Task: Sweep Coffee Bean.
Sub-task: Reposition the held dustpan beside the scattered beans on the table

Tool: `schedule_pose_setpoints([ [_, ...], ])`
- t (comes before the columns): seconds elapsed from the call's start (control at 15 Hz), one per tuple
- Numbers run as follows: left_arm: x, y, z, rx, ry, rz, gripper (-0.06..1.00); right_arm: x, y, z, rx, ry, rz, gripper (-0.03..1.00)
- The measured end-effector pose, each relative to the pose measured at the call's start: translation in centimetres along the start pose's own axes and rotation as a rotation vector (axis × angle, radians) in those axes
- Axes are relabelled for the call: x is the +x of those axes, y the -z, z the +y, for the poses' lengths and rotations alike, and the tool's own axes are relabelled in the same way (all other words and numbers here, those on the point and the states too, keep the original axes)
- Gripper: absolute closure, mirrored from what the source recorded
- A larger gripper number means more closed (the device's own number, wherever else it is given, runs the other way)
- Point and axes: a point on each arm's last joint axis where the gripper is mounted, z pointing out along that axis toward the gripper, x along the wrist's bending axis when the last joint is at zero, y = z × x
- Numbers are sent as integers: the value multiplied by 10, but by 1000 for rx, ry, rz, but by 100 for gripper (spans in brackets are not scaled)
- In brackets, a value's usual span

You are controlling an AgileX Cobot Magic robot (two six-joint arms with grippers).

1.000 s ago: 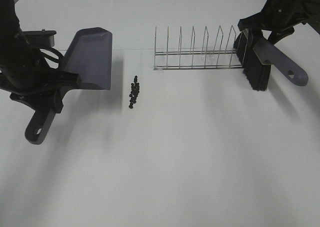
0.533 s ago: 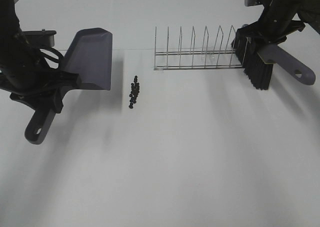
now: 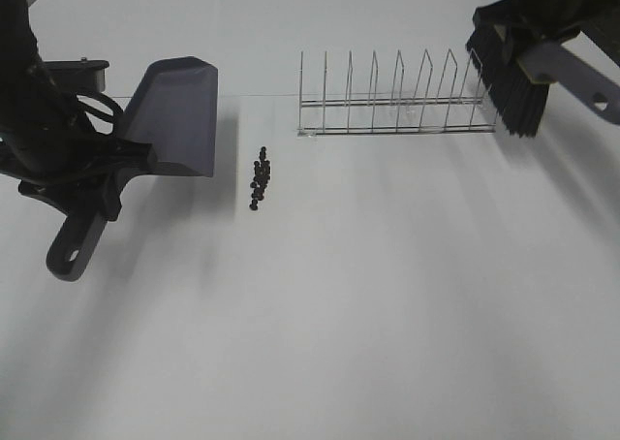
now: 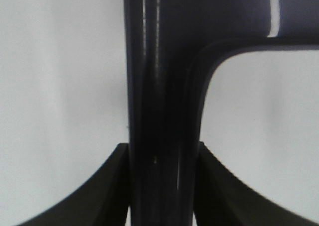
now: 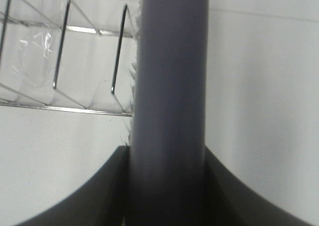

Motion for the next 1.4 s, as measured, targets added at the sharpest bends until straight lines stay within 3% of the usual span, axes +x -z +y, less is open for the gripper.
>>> schedule_pose_setpoints([
  [0.27, 0, 0, 0, 4, 0, 1, 63, -4, 82, 2, -35, -4, -15, 70],
  [0.53, 0, 0, -1, 10, 0, 2, 63, 0, 113, -21, -2, -17, 26, 70],
  [0.8, 2, -10, -5, 68, 6, 18, 63, 11, 90, -70, 159, -47, 99, 70],
  [1.2, 3, -51, -11, 192, 11, 51, 63, 28, 44, -108, 189, -128, 189, 70],
  [1.4, -10, -74, -18, 230, -20, 57, 63, 70, 22, -113, 219, -38, 210, 70],
])
